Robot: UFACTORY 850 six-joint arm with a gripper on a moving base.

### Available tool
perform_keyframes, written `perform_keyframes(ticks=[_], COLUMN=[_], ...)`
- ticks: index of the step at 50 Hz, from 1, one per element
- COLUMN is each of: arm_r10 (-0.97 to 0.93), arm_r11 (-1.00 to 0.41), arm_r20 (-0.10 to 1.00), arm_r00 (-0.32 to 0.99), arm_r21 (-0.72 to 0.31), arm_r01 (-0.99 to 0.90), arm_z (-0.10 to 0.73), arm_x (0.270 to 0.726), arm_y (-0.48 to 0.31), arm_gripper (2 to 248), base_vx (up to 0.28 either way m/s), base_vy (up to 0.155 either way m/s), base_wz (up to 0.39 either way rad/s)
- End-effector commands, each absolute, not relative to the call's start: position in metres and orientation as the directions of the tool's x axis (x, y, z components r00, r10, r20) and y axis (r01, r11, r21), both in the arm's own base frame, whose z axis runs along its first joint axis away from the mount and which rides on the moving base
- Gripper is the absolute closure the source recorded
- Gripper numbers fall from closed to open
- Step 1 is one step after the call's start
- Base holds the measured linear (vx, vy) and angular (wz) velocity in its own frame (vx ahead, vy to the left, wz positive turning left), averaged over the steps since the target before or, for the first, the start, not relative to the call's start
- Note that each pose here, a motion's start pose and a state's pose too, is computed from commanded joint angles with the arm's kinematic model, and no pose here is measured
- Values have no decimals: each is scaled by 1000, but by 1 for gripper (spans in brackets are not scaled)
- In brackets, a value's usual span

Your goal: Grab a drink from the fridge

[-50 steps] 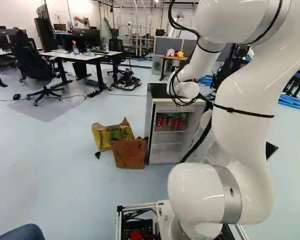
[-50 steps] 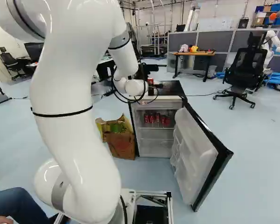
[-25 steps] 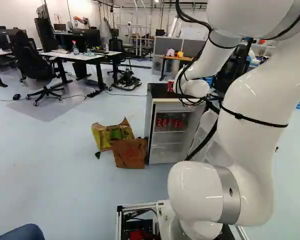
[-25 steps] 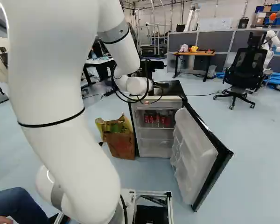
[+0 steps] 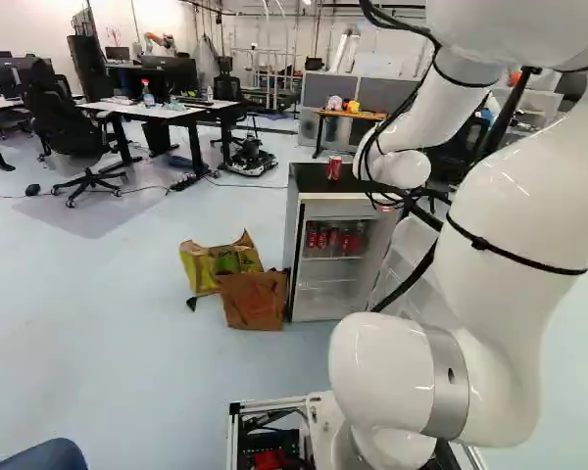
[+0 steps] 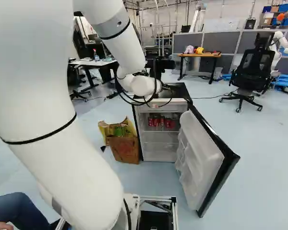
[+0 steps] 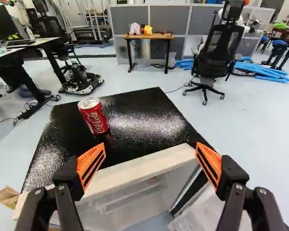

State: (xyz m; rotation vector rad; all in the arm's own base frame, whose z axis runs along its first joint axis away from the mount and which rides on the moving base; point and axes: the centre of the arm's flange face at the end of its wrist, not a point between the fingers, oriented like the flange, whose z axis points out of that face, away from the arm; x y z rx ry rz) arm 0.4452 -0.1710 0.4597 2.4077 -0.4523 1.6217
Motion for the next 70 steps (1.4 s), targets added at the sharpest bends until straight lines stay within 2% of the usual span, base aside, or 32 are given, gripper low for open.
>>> perform_keyframes(ticks=[70], arm_r10=[-377], arm_r11=[-776], arm_r20=[844], arm_r00=[383], arm_r21=[-62], arm_r01=[-627], arm_z=[506], arm_x=[340], arm_y=[-243], arm_gripper=[3], base_vx=[0], base_vy=[0], base_wz=[0])
